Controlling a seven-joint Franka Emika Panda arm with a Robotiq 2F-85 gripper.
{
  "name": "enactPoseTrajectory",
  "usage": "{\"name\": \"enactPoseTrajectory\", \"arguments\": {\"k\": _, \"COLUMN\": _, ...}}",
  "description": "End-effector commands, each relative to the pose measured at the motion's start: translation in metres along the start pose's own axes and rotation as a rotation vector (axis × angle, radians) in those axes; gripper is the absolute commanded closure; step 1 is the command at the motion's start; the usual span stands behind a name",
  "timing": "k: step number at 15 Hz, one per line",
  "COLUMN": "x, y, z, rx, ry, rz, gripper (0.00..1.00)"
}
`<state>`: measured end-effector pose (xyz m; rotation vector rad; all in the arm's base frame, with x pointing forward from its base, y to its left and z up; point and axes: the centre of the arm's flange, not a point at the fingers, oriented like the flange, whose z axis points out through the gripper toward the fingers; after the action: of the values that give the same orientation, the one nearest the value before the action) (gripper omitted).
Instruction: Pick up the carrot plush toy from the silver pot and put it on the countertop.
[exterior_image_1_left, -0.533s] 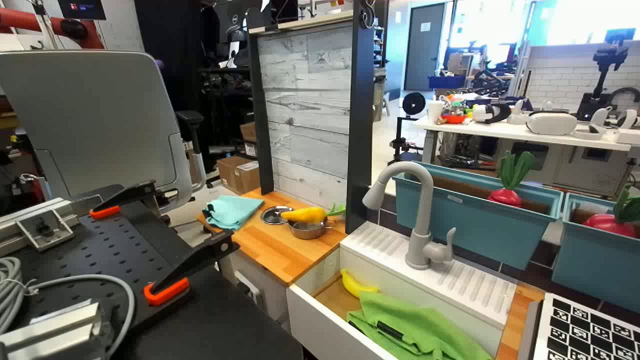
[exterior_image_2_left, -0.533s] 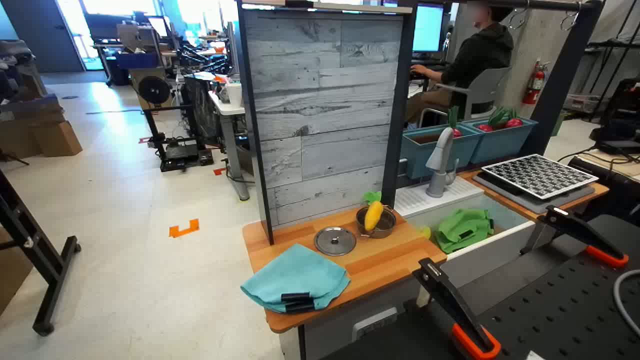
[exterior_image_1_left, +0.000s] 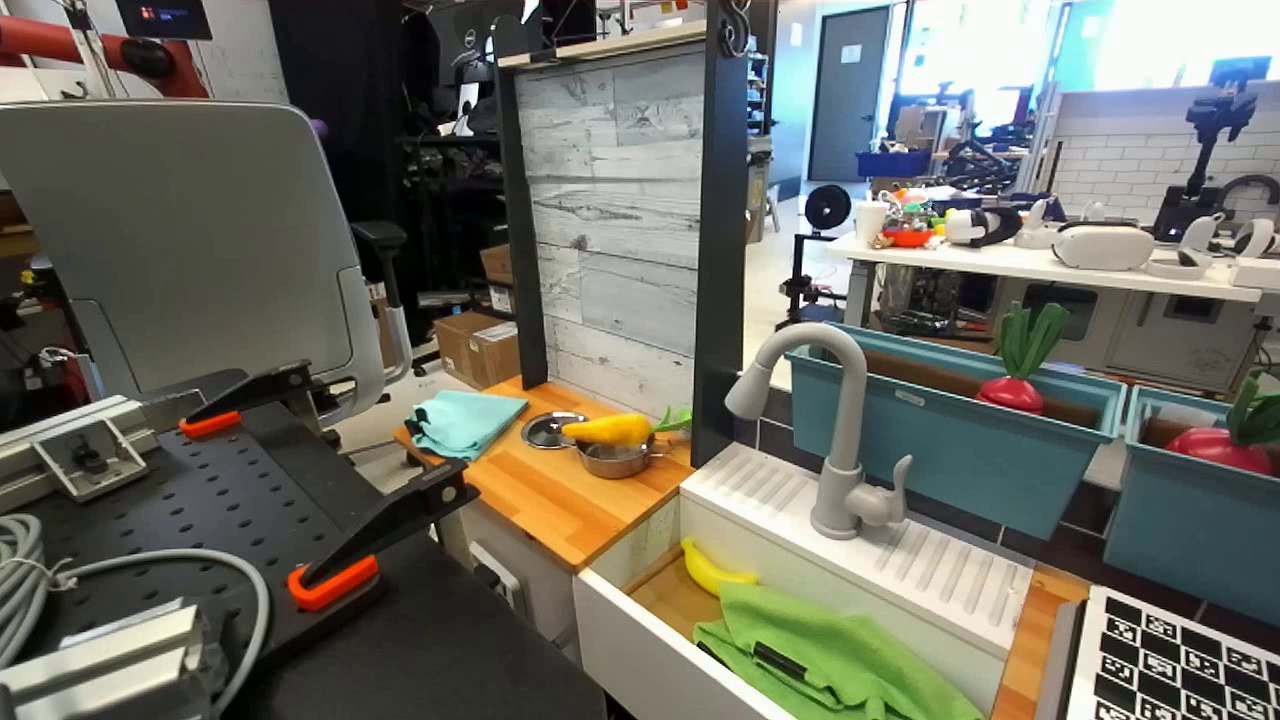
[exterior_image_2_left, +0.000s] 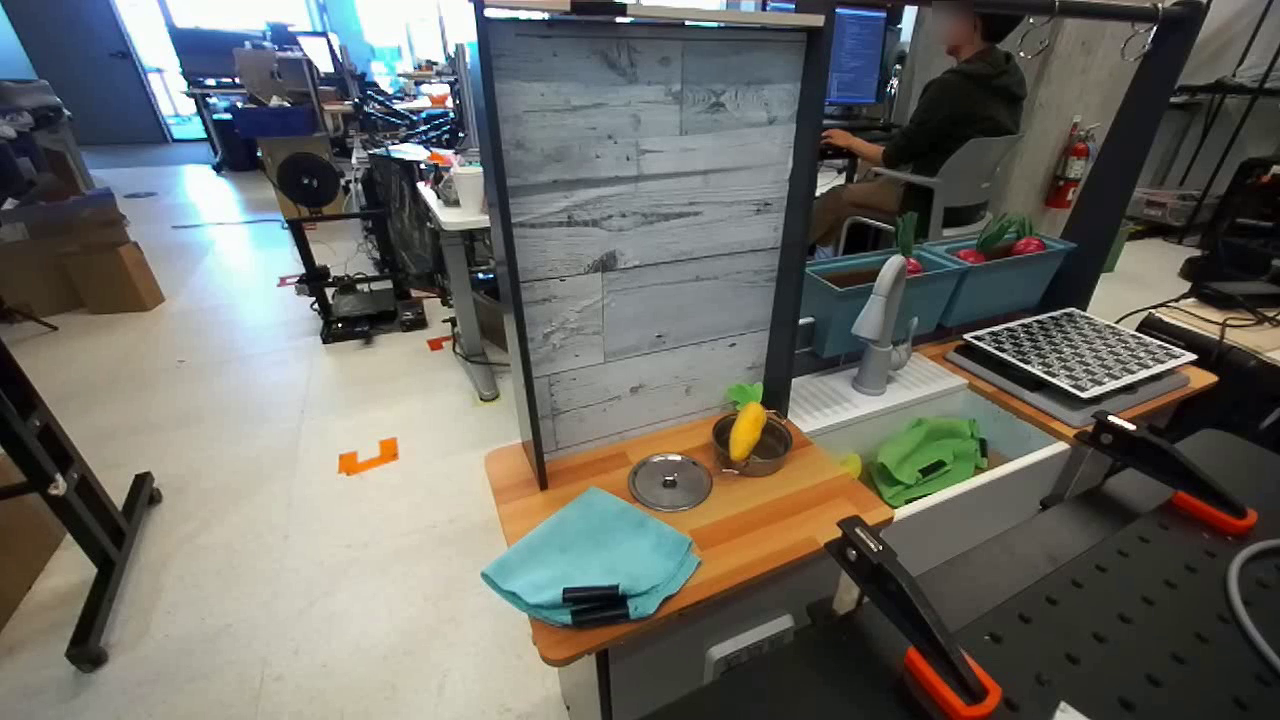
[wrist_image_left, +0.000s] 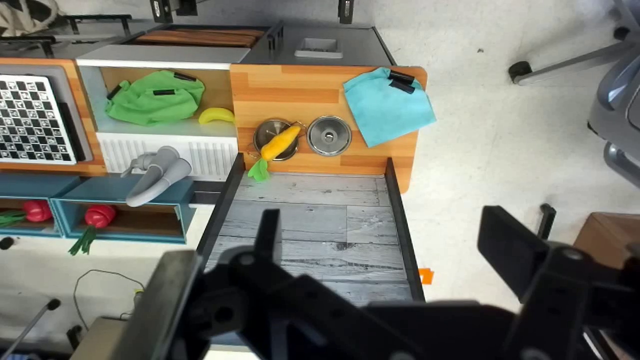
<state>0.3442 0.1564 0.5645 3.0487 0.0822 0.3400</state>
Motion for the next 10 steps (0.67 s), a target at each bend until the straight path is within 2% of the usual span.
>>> {"name": "enactPoseTrajectory", "arguments": {"k": 1, "x": 0.004, "y": 0.004, "z": 0.005, "rx": -0.004, "ry": -0.011, "rz": 0.008, "gripper": 0.0}}
{"name": "enactPoseTrajectory", "arguments": {"k": 4, "x": 0.01, "y": 0.018, "z": 0.029, "rx": 0.002, "ry": -0.026, "rz": 0.02, "gripper": 0.0}}
{"name": "enactPoseTrajectory", "arguments": {"k": 7, "x": 0.019, "y": 0.037, "z": 0.069, "rx": -0.008, "ry": -0.034, "rz": 0.059, "gripper": 0.0}}
{"name": "enactPoseTrajectory", "arguments": {"k": 10, "x": 0.036, "y": 0.06, "z": 0.119, "rx": 0.018, "ry": -0.015, "rz": 0.137, "gripper": 0.0}}
